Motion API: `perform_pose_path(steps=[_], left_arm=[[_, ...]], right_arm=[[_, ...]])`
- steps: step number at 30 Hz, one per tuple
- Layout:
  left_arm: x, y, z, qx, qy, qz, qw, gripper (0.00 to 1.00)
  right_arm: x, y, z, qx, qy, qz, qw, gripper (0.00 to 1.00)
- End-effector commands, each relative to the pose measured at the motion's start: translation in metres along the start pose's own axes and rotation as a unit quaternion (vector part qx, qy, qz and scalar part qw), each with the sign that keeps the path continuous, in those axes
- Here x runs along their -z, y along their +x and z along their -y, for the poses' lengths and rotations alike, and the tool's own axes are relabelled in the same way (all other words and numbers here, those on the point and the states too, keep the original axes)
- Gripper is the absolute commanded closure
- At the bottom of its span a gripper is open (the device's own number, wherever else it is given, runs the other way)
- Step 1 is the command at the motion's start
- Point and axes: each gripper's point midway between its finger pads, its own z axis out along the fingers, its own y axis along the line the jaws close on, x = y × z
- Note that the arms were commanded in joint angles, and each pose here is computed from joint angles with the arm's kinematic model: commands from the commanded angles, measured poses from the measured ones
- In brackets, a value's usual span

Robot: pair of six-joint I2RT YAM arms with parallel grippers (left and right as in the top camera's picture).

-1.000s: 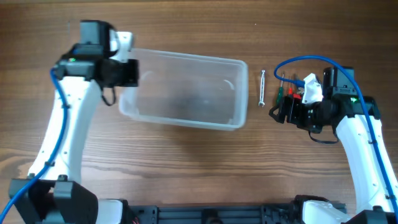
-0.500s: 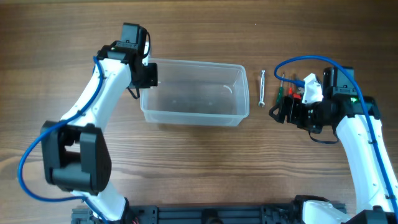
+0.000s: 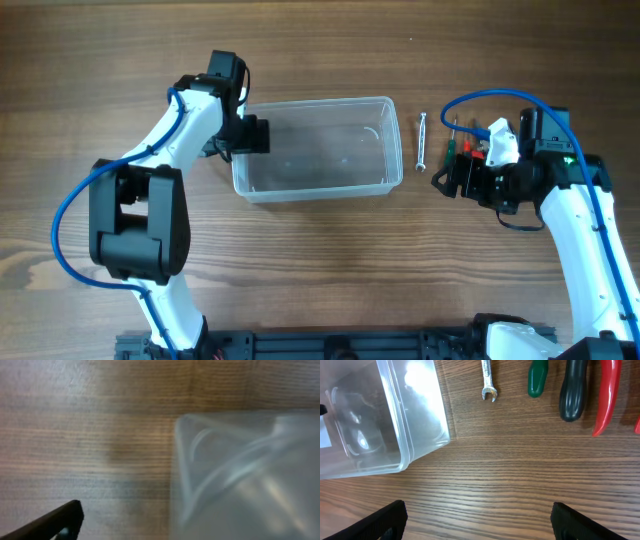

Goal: Pack container
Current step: 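Push the clear container rightward toward the tools with the left gripper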

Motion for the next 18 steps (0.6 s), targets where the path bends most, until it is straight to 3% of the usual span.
perform_pose_path(steps=[1, 4, 9, 13, 18], left_arm=[[0.006, 0.007, 0.002, 0.007, 0.003, -0.012, 1.000, 0.00], [0.030, 0.008, 0.004, 0.007, 0.015, 0.004, 1.000, 0.00], [0.117, 0.010, 0.000, 0.009, 0.033, 0.097, 0.995, 0.00], [0.197, 0.018, -0.043, 0.048, -0.007, 0.208, 0.977, 0.00], [0.260, 0.039, -0.116, 0.148, -0.041, 0.298, 0.942, 0.00]], right_arm=[[0.001, -0.007, 0.001, -0.001, 0.003, 0.007, 1.000, 0.04], [0.001, -0.008, 0.001, 0.000, 0.003, 0.010, 1.000, 0.00], [0.002, -0.021, 0.005, 0.007, 0.016, 0.037, 0.999, 0.00], [0.017, -0.045, 0.056, -0.122, 0.109, 0.104, 0.981, 0.00], [0.043, -0.072, 0.110, -0.114, 0.166, 0.171, 0.964, 0.00]])
